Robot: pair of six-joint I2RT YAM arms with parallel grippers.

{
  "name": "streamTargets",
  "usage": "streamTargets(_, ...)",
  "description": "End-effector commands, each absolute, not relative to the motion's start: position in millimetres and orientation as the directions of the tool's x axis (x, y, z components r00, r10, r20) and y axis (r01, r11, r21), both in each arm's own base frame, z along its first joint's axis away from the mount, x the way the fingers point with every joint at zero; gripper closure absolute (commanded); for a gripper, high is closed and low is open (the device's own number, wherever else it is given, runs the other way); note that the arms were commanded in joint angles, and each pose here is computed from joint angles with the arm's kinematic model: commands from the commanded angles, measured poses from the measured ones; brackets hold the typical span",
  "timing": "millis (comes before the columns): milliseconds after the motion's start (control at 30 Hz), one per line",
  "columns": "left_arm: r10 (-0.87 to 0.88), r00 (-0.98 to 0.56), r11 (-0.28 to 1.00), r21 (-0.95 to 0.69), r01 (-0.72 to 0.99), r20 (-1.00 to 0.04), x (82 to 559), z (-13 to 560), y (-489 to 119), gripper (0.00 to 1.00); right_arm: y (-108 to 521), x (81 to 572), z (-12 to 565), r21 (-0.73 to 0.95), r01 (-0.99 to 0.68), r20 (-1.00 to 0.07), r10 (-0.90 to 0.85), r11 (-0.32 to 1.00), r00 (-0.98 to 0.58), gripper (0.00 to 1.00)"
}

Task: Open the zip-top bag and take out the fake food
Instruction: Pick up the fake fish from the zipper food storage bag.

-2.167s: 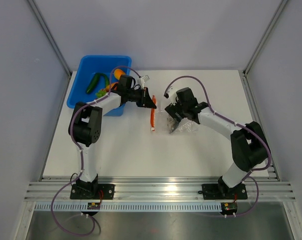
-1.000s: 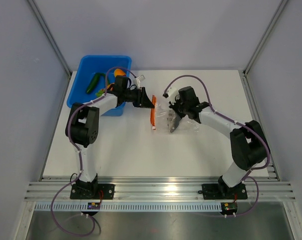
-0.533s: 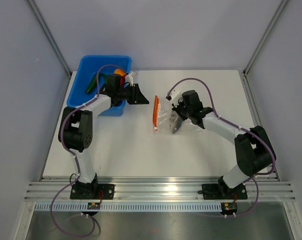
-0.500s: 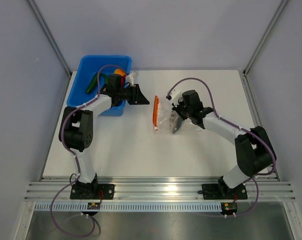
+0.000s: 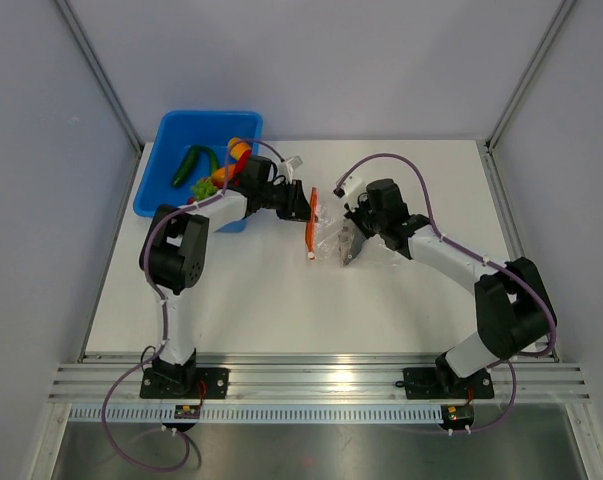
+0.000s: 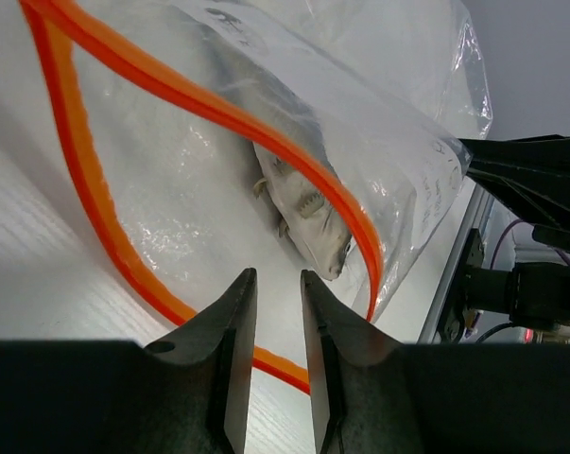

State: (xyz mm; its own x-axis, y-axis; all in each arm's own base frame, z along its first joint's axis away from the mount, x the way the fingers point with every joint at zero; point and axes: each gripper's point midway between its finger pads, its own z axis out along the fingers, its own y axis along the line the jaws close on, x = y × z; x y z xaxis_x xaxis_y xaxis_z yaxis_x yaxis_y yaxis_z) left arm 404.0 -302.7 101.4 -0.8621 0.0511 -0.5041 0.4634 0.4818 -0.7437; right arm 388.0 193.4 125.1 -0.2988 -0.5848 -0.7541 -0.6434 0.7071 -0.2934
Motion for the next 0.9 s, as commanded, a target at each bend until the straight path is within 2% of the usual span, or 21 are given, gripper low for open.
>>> streamTargets(0, 0.06, -0.846, 0.467, -0.735, 0.492, -0.529, 410.9, 111.5, -317.2, 0.72, 202.2, 392.9, 153.5, -0.294, -0.62, -0.808, -0.536, 0.728, -0.247, 1.0)
streamTargets(200, 0.142, -0.864, 0.458, -0.742, 0.49, -0.483, 399.3, 85.3, -336.7, 0.65, 208.4, 392.2, 152.2, -0.263, -0.611, -0.82, -0.506, 0.747, -0.265, 1.0)
streamTargets(333, 0.164, -0.864, 0.473, -0.731, 0.492, -0.476, 395.3, 71.2, -341.8, 0.53, 210.2, 394.0, 145.8, -0.254, -0.592, -0.815, -0.499, 0.765, -0.296, 1.0)
streamTargets(567, 0.199, -0.867, 0.478, -0.727, 0.492, -0.456, 391.9, 53.9, -350.0, 0.46, 218.8, 393.6, 130.3, -0.233, -0.581, -0.809, -0.487, 0.78, -0.329, 1.0)
streamTargets(867, 0.141, -0.856, 0.382, -0.771, 0.51, -0.497, 385.2, 63.0, -359.2, 0.39, 230.0, 397.6, 123.5, -0.221, -0.577, -0.822, -0.468, 0.786, -0.324, 1.0)
